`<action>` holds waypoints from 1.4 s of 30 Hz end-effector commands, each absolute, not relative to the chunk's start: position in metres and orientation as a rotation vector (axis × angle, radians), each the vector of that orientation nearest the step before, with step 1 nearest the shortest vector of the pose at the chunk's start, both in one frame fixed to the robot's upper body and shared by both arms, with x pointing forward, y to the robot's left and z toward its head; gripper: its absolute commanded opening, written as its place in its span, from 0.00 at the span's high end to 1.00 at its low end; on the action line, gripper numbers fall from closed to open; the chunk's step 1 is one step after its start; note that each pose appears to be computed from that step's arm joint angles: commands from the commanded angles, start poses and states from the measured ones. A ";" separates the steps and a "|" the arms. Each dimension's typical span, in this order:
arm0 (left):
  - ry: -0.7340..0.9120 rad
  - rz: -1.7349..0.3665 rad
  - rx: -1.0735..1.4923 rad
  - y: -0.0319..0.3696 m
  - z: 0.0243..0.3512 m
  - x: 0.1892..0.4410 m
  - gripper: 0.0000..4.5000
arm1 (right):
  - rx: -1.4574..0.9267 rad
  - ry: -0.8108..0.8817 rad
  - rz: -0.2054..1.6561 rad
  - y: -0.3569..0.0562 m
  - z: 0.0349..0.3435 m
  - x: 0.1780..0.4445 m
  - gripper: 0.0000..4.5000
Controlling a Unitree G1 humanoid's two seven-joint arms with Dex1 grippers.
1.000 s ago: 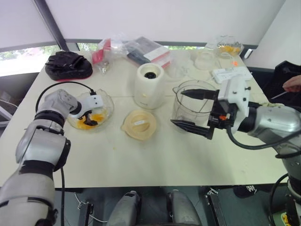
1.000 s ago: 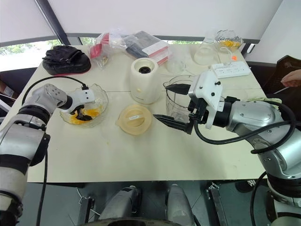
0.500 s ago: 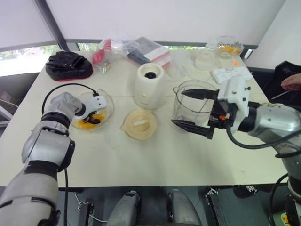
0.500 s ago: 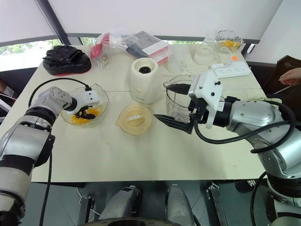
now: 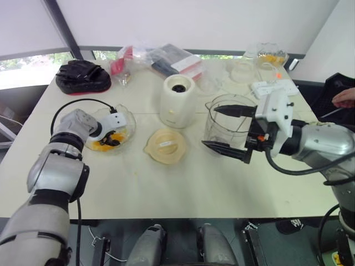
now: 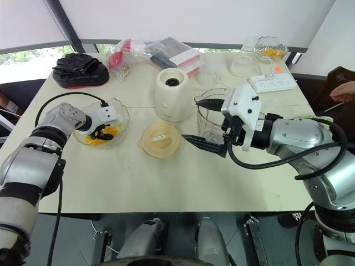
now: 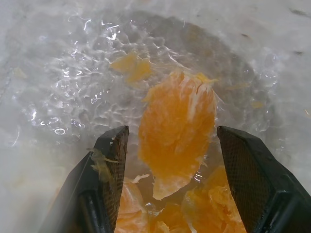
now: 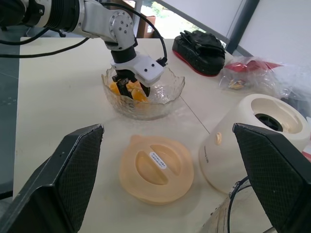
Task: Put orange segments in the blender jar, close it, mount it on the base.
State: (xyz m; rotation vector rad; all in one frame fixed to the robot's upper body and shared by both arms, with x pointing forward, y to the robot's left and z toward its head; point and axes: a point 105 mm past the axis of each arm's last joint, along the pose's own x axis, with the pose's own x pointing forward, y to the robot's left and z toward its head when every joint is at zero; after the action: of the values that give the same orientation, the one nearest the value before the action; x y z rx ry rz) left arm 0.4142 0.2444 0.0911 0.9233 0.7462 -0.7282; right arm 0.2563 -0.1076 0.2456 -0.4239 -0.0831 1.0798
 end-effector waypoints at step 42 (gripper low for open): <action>0.370 -0.514 0.364 0.277 0.147 0.422 0.73 | -0.448 -0.151 1.103 -0.098 0.251 0.259 0.00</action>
State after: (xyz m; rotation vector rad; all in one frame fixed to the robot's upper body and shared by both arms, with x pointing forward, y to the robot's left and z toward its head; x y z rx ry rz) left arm 0.4145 0.2716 0.1152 0.4392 0.4978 -0.5556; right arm 0.2625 -0.0993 0.2433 -0.4258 -0.1019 1.1087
